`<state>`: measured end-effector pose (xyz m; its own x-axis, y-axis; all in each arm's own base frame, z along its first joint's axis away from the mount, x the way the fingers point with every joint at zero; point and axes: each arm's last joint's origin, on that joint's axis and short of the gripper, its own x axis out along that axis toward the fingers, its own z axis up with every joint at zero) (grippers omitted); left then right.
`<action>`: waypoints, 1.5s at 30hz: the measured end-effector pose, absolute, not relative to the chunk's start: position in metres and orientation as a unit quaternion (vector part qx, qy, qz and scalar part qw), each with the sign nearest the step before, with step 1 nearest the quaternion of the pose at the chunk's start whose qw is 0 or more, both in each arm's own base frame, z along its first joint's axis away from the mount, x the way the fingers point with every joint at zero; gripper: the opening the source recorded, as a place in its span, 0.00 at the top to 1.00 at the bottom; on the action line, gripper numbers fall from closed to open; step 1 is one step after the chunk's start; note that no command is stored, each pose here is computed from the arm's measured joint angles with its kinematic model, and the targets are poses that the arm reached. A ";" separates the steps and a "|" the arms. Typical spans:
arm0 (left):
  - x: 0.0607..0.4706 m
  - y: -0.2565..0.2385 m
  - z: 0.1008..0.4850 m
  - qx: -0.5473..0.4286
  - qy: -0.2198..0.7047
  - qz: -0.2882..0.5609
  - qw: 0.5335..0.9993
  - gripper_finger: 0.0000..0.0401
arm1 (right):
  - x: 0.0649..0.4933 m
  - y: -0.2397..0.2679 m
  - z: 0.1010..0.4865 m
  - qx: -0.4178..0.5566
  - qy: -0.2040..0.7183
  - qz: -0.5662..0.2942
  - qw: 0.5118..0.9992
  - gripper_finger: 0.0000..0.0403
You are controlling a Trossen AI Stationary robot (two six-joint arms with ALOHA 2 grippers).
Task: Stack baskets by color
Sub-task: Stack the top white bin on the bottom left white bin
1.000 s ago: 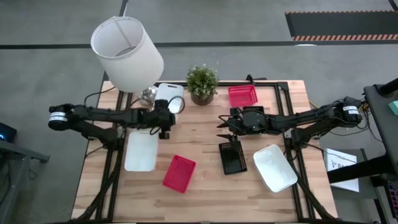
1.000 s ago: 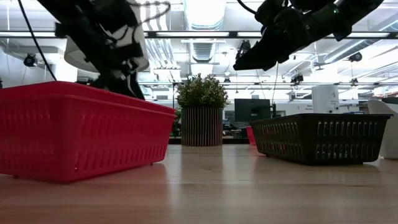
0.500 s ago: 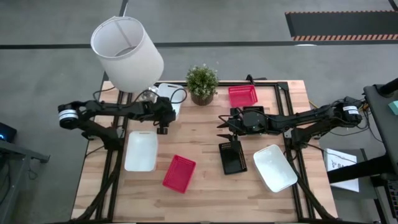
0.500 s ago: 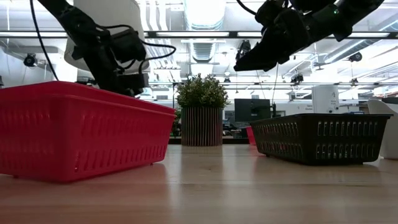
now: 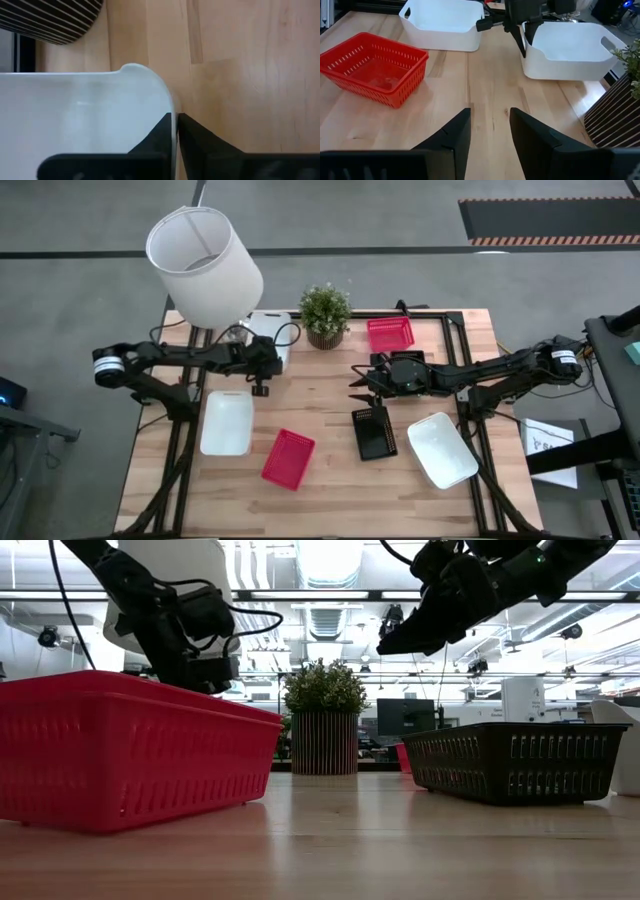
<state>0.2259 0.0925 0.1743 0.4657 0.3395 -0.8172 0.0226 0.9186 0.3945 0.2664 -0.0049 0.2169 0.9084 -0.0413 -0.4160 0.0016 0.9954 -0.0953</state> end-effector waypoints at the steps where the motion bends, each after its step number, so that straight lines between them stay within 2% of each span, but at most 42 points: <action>1: 0.226 0.092 0.175 0.178 0.508 0.094 0.837 0.99 | 0.266 -0.005 0.217 -0.046 0.214 -0.011 0.976 0.69; 13: 0.224 0.057 0.209 0.186 0.452 0.092 0.867 1.00 | 0.265 -0.005 0.214 -0.045 0.219 -0.011 0.975 0.78; 21: 0.220 0.012 0.251 0.113 0.407 0.065 0.904 1.00 | 0.265 -0.005 0.214 -0.057 0.216 -0.007 0.975 0.86; 29: 0.216 -0.036 0.283 0.038 0.414 0.045 0.908 1.00 | 0.266 -0.005 0.215 -0.061 0.214 -0.005 0.975 0.89; 37: 0.220 -0.077 0.312 -0.005 0.472 0.031 0.881 1.00 | 0.266 -0.005 0.216 -0.071 0.206 -0.004 0.976 0.89; 45: 0.209 -0.103 0.322 -0.023 0.612 0.095 0.785 1.00 | 0.266 -0.005 0.216 -0.071 0.206 -0.005 0.976 0.89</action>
<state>0.2086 -0.1032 0.3224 0.2341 0.1205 -0.9647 -0.1765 0.9811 0.0797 0.2663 -0.0048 0.2161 0.9152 -0.0383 -0.4011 -0.0203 0.9898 -0.1409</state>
